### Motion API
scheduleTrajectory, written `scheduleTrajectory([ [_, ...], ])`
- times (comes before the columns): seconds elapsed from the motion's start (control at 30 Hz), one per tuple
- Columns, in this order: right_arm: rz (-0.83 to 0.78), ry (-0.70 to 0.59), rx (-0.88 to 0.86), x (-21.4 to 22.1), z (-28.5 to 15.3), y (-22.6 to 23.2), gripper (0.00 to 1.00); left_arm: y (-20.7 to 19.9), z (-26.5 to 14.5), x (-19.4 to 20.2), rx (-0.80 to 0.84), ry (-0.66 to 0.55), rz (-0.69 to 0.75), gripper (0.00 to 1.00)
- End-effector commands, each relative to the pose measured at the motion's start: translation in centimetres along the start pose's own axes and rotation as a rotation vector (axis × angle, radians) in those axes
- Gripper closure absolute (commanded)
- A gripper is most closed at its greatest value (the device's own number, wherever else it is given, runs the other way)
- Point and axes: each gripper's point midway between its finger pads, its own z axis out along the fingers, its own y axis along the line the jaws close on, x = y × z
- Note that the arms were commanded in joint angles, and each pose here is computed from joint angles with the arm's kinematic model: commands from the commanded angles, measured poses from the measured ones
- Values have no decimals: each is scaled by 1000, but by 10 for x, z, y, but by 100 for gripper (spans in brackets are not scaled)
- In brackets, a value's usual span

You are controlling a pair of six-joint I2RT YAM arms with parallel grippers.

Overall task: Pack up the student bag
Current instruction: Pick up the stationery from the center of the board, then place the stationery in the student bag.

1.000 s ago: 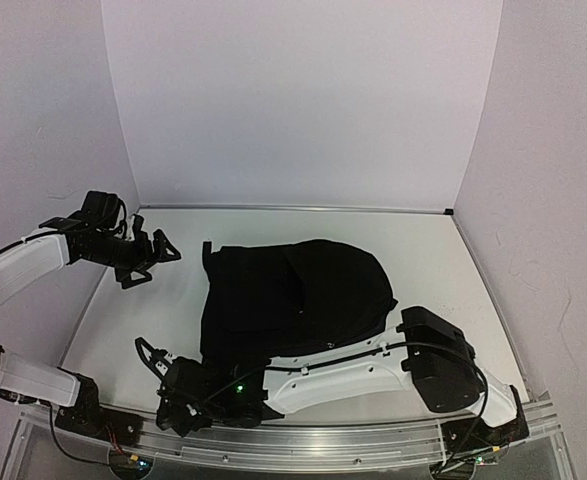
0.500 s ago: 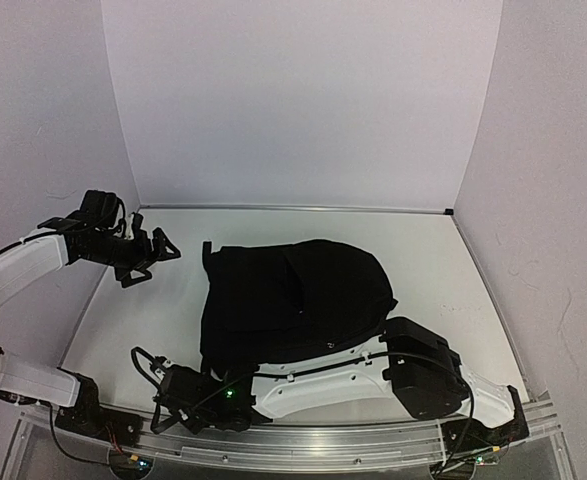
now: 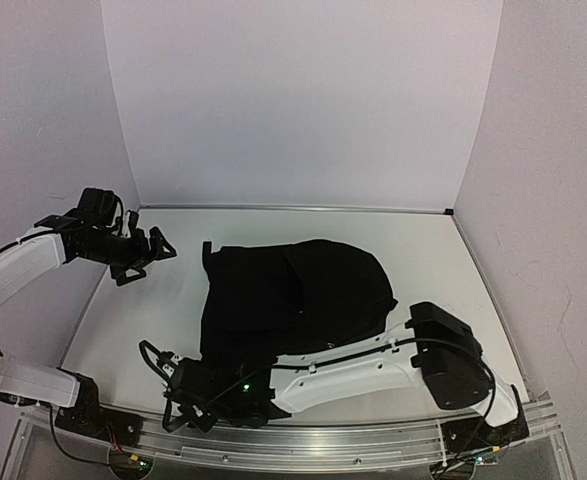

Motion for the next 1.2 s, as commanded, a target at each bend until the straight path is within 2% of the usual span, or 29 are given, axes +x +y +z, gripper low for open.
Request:
scheduleTrajectory([
  [0.0, 130, -303, -31, -109, -120, -19, 80, -17, -33, -32, -18, -128, 61, 0],
  [0.2, 240, -464, 98, -137, -213, -79, 80, -39, -41, -35, 23, -129, 82, 5],
  [0.27, 283, -486, 124, -136, -231, -102, 80, -53, -39, -30, 24, -121, 112, 5],
  [0.53, 448, -460, 299, -101, -240, -221, 80, -115, -17, -9, 21, -68, 213, 7],
  [0.7, 549, -433, 407, -68, -243, -289, 81, -145, 23, 14, -24, 23, 280, 10],
  [0.93, 645, -457, 472, -39, -265, -325, 81, -181, 74, 48, -98, 125, 386, 21],
  [1.17, 692, -477, 479, -21, -278, -330, 80, -200, 116, 74, -93, 238, 432, 40],
])
